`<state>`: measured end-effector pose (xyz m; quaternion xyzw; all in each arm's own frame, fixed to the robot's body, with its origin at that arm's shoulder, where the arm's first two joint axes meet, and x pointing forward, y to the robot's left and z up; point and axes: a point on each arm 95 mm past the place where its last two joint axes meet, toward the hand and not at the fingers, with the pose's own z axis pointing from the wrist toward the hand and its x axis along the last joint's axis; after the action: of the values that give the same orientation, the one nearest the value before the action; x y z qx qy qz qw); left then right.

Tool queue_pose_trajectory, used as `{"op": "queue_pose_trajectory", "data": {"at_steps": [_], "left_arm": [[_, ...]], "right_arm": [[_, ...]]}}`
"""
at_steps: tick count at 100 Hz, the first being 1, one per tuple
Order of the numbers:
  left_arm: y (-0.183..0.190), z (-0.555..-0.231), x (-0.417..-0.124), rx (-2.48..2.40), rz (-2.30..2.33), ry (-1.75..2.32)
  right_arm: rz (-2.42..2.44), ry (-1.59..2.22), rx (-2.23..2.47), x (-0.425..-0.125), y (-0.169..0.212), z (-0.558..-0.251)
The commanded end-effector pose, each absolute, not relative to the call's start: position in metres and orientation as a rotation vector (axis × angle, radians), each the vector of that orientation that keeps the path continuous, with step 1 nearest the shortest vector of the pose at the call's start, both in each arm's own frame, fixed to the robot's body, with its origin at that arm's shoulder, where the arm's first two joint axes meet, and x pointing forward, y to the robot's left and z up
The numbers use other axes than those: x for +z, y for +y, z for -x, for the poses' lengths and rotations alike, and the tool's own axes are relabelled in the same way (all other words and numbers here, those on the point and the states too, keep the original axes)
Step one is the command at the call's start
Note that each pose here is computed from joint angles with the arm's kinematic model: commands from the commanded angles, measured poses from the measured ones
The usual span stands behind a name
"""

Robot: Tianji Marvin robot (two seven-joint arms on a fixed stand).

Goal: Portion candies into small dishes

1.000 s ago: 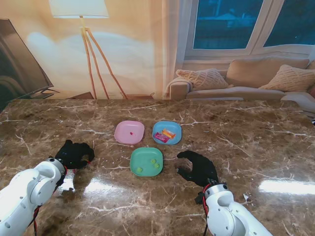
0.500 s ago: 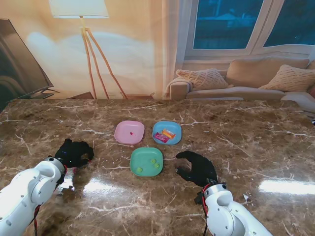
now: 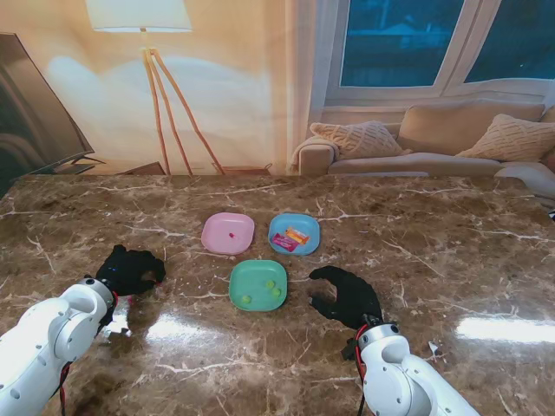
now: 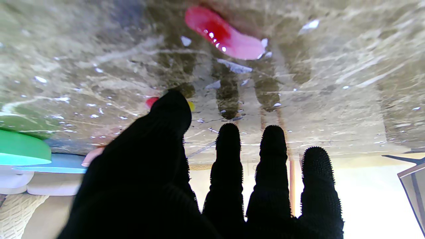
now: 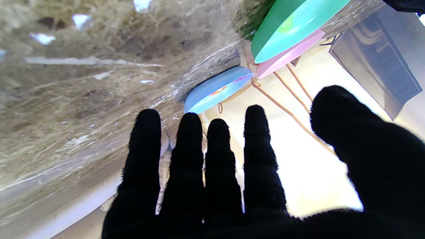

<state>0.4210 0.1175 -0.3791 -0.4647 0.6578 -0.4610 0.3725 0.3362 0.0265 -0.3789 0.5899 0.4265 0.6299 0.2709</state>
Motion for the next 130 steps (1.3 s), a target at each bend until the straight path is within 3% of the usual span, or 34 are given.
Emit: {"op": "queue_pose_trajectory", "data": {"at_steps": [1, 130], "left_arm": [[0.125, -0.400, -0.415, -1.104, 1.261, 1.760], [0.126, -0.399, -0.425, -1.178, 1.238, 1.790]], "right_arm": [[-1.615, 1.167, 1.682, -0.385, 0.027, -0.334], [-1.619, 1.169, 1.702, -0.390, 0.027, -0.337]]}}
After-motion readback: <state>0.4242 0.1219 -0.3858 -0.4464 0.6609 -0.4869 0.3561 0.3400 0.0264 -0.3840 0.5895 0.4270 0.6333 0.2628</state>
